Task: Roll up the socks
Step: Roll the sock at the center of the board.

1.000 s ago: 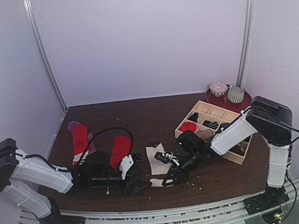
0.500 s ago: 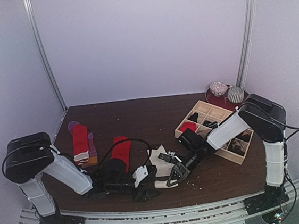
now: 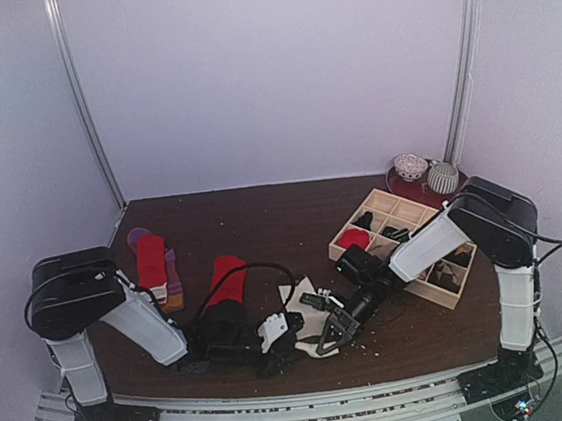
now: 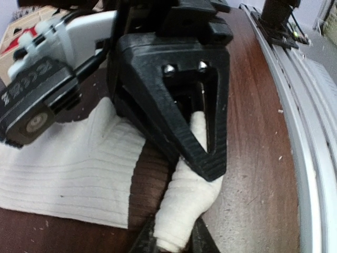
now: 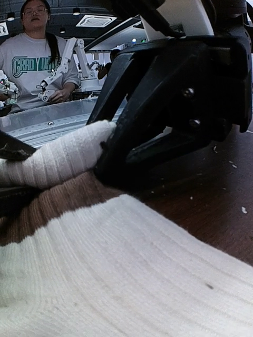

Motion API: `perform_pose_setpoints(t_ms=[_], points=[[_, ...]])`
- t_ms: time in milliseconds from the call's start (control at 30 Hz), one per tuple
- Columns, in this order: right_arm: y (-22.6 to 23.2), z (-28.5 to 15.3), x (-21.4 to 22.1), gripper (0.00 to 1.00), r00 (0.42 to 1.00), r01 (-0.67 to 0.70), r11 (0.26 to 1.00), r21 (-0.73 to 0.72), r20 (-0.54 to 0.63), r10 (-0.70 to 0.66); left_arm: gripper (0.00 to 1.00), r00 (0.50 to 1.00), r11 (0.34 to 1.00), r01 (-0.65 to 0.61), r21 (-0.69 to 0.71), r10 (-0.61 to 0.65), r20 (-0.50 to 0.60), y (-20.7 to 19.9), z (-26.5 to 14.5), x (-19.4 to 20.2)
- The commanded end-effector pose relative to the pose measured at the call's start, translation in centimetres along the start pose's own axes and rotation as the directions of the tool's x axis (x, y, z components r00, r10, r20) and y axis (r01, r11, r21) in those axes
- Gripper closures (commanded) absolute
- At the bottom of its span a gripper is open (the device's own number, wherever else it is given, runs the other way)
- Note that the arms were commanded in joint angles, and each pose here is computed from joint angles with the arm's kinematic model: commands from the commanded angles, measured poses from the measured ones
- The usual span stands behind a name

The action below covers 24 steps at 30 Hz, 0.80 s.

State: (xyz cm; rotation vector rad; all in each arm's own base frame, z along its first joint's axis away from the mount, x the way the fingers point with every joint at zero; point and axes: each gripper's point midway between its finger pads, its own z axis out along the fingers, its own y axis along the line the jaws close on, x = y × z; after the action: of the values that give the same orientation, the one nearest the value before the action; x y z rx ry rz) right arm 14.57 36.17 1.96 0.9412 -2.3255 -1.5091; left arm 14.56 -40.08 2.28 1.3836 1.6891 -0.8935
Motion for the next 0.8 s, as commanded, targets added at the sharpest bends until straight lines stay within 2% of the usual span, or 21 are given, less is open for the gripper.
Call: perform_pose_setpoints(t_ms=[0,67,133,233,300,333,400,467,500,567,633,767], points=[[-2.6,0.6,2.6,0.85,0.994,-0.098,0.984,0.146,-0.034,0.104,1.0,0.998,0.999,0.026,0.023,-0.027,0.049,-0.4,0.4,-1.4],[-1.8,0.1,1.7,0.8,0.999,-0.05,0.986,0.159,-0.009,0.053,1.0,0.996,0.996,0.093,0.004,-0.093,0.01,0.0,0.3,-0.7],[-0.1,-0.9,0.5,0.74,0.998,0.042,0.984,0.172,0.03,-0.048,1.0,0.977,0.98,0.197,-0.031,-0.199,-0.075,0.4,0.3,1.0],[2.2,-3.2,-1.7,0.67,0.965,0.188,0.949,0.255,0.134,-0.227,1.0,0.914,0.937,0.343,-0.074,-0.351,-0.203,0.1,-0.6,4.4],[3.7,-4.9,-3.0,0.64,0.906,0.278,0.903,0.329,0.223,-0.36,1.0,0.853,0.892,0.439,-0.106,-0.451,-0.263,-0.3,-1.7,6.6],[4.5,-5.5,-3.5,0.63,0.862,0.333,0.867,0.371,0.253,-0.44,1.0,0.812,0.863,0.492,-0.115,-0.503,-0.296,-0.7,-2.4,7.8],[5.6,-6.0,-3.6,0.61,0.746,0.448,0.744,0.496,0.251,-0.617,1.0,0.737,0.808,0.573,-0.136,-0.581,-0.346,-1.3,-3.7,9.9],[6.4,-5.3,-2.6,0.58,0.615,0.553,0.586,0.592,0.185,-0.767,1.0,0.679,0.768,0.621,-0.157,-0.627,-0.382,-1.7,-4.6,11.4],[7.3,-4.9,-2.4,0.57,0.523,0.604,0.493,0.626,0.155,-0.838,1.0,0.658,0.755,0.634,-0.168,-0.64,-0.397,-1.9,-4.9,11.9],[7.3,-3.5,-0.9,0.53,0.401,0.665,0.331,0.669,0.054,-0.914,1.0,0.632,0.743,0.645,-0.178,-0.65,-0.422,-2.0,-5.2,12.6],[7.0,-2.4,-0.8,0.52,0.35,0.685,0.236,0.69,-0.027,-0.936,1.0,0.621,0.741,0.646,-0.182,-0.649,-0.44,-2.1,-5.1,12.8],[5.2,-0.3,-1.2,0.52,0.345,0.723,0.165,0.671,-0.144,-0.928,1.0,0.62,0.748,0.643,-0.164,-0.635,-0.462,-2.1,-4.5,12.9]])
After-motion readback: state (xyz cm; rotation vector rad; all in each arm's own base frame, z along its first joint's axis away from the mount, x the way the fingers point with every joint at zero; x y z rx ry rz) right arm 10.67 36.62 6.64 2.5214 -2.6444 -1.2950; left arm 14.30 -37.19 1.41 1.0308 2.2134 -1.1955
